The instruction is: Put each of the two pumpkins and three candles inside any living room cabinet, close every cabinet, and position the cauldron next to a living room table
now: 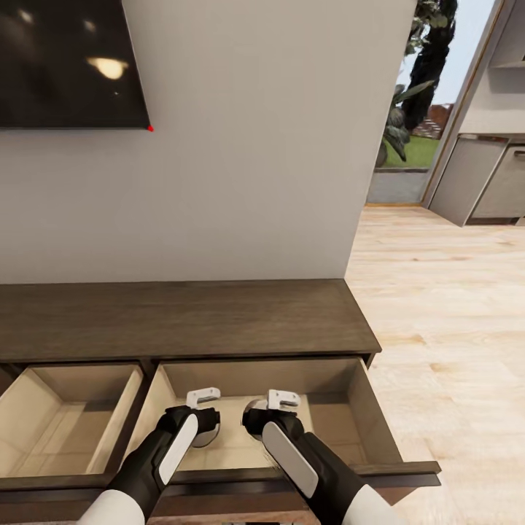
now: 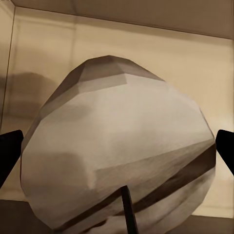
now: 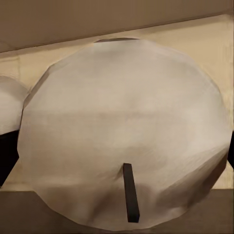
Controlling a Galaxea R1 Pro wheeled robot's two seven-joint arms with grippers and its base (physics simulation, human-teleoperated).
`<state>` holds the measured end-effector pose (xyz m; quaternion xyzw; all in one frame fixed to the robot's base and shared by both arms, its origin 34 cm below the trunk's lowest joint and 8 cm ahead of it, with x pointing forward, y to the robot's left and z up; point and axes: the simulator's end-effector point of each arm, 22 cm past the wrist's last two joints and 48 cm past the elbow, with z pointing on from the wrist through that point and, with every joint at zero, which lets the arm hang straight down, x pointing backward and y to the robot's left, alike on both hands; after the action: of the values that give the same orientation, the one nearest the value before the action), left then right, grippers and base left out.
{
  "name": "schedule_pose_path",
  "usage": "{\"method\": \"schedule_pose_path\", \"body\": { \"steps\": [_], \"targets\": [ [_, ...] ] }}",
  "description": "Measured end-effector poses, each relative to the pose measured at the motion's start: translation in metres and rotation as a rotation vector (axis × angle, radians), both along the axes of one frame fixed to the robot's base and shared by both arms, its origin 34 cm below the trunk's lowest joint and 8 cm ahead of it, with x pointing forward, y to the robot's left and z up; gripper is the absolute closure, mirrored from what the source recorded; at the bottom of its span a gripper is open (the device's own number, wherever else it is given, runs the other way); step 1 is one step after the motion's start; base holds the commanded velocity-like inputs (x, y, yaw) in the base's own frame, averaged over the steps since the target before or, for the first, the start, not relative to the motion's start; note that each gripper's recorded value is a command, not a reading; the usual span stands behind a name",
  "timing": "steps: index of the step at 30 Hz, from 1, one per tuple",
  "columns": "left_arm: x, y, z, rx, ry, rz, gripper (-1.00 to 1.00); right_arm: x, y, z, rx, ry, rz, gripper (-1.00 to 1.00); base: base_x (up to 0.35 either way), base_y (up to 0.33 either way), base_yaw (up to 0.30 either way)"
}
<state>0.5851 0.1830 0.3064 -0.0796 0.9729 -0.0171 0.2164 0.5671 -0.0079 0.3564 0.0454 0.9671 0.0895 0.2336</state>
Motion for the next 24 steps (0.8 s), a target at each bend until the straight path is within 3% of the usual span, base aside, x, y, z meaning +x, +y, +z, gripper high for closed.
{"method": "schedule_pose_path", "body": {
  "steps": [3,8,24],
  "targets": [
    [0.0,-0.001,0.0,0.0,0.0,-0.002,1.0,0.009,-0.01,-0.006,-0.025,0.007,-0.011,1.0,0.0,0.0,0.0],
    [0.003,-0.001,0.001,-0.001,-0.012,-0.001,1.0,0.025,-0.011,-0.005,-0.013,-0.01,-0.014,1.0,0.0,0.0,0.0],
    [-0.003,0.001,-0.021,-0.002,0.025,0.007,1.0,0.018,-0.008,-0.031,-0.013,0.042,-0.006,1.0,0.0,0.0,0.0]
  ]
}}
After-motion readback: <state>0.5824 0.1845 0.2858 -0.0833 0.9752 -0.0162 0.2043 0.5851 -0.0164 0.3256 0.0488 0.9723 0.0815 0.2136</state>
